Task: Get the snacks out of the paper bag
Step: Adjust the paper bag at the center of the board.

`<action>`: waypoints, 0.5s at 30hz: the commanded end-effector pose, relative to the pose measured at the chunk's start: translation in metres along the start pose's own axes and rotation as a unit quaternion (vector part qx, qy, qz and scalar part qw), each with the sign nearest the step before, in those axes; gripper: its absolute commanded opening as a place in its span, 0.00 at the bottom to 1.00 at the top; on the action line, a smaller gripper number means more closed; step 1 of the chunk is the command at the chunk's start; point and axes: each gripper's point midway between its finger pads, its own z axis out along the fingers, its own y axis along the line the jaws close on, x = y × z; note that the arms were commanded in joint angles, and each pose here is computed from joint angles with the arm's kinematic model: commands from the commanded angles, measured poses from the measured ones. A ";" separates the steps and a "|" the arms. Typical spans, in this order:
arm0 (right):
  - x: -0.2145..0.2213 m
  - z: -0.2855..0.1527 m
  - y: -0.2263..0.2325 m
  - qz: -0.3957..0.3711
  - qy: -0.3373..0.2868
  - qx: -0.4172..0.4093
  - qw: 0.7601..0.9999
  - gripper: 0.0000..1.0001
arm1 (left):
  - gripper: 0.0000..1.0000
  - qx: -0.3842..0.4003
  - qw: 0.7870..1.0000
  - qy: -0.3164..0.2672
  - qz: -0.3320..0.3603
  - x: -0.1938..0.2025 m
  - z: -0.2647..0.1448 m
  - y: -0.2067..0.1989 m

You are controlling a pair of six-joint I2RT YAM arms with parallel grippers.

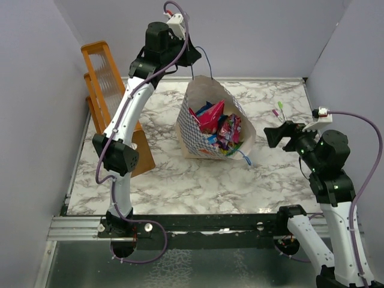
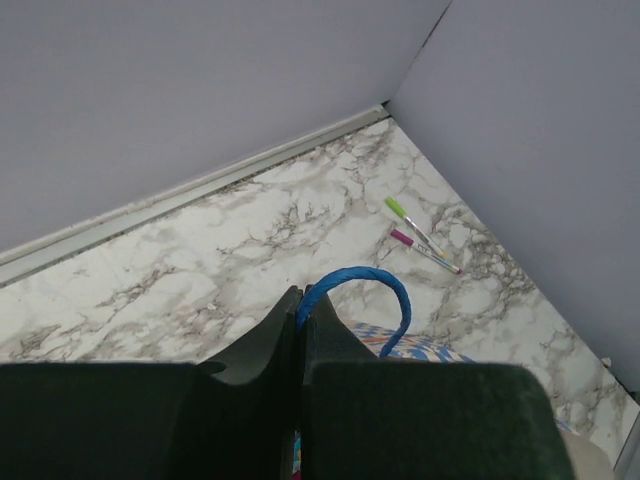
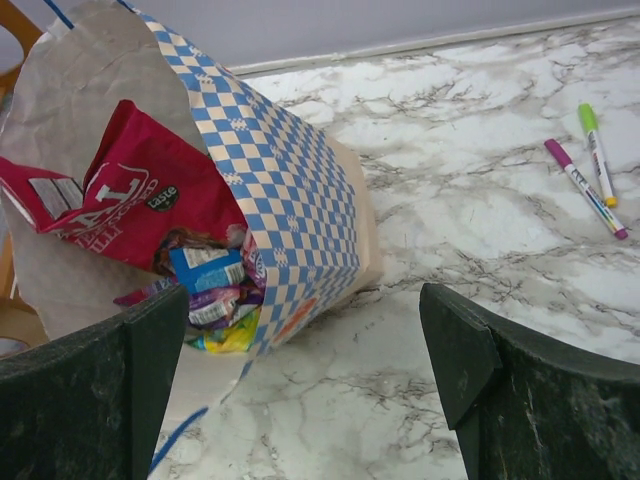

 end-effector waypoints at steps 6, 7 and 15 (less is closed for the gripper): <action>-0.003 -0.012 0.022 0.023 0.023 -0.045 0.998 0.99 | 0.00 0.061 0.987 -0.134 0.064 -0.088 -0.051 -0.036; -0.001 -0.013 0.026 0.026 0.029 -0.055 0.998 0.99 | 0.00 0.068 0.988 -0.122 0.058 -0.079 -0.051 -0.037; 0.013 -0.020 0.043 0.031 0.068 -0.106 0.992 0.99 | 0.00 0.163 0.985 -0.053 0.017 -0.022 -0.068 -0.065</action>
